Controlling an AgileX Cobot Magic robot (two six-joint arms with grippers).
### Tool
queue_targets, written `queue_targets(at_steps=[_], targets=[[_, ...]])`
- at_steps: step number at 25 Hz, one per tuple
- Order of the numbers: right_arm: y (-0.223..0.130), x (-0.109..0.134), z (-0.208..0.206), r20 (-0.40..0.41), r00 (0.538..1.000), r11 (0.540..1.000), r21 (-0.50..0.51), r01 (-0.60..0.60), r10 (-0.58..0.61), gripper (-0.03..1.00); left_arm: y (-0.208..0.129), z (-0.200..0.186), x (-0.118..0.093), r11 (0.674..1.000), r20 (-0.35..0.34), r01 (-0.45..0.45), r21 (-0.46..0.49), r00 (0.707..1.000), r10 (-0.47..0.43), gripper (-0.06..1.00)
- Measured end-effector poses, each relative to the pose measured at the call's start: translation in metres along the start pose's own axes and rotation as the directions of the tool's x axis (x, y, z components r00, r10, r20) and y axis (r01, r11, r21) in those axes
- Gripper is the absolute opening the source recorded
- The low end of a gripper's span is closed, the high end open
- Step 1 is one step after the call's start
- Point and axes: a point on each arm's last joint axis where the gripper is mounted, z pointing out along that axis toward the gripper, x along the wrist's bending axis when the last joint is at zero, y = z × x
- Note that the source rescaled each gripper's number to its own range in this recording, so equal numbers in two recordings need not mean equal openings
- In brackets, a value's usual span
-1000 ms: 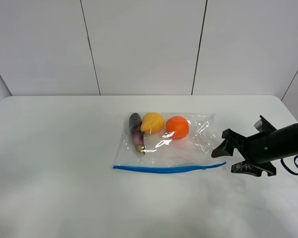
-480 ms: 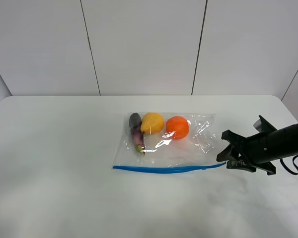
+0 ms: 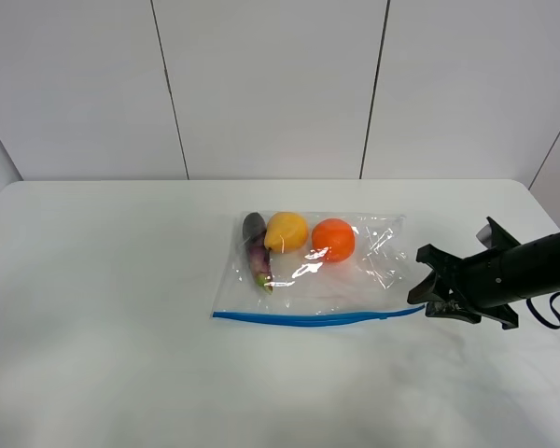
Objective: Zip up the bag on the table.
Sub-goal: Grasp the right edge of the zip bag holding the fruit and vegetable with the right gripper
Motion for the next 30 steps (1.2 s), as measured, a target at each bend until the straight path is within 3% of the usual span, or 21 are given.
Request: queue_targets(at_steps=[8, 16, 23, 27, 30], targets=[[0.001, 0.000, 0.000, 0.003, 1.000, 1.000, -0.010, -0.006, 0.006, 0.44, 0.000, 0.000, 0.000, 1.000, 0.000, 0.000, 0.000, 1.000, 0.000, 0.89], [-0.008, 0.020, 0.013, 0.033, 0.997, 0.997, -0.030, 0.065, -0.064, 0.44, 0.000, 0.000, 0.000, 1.000, 0.000, 0.000, 0.000, 1.000, 0.000, 0.89], [-0.008, 0.021, 0.014, 0.041, 0.998, 0.997, -0.043, 0.057, -0.055, 0.43, 0.000, 0.000, 0.000, 1.000, 0.000, 0.000, 0.000, 1.000, 0.000, 0.89], [-0.008, 0.021, 0.014, 0.040, 0.998, 0.998, -0.040, 0.055, -0.053, 0.30, 0.000, 0.000, 0.000, 1.000, -0.001, 0.000, 0.000, 1.000, 0.000, 0.89], [-0.008, 0.021, 0.014, 0.040, 0.998, 0.998, -0.040, 0.055, -0.054, 0.12, 0.000, 0.000, 0.000, 1.000, -0.001, 0.000, 0.000, 1.000, 0.000, 0.89]])
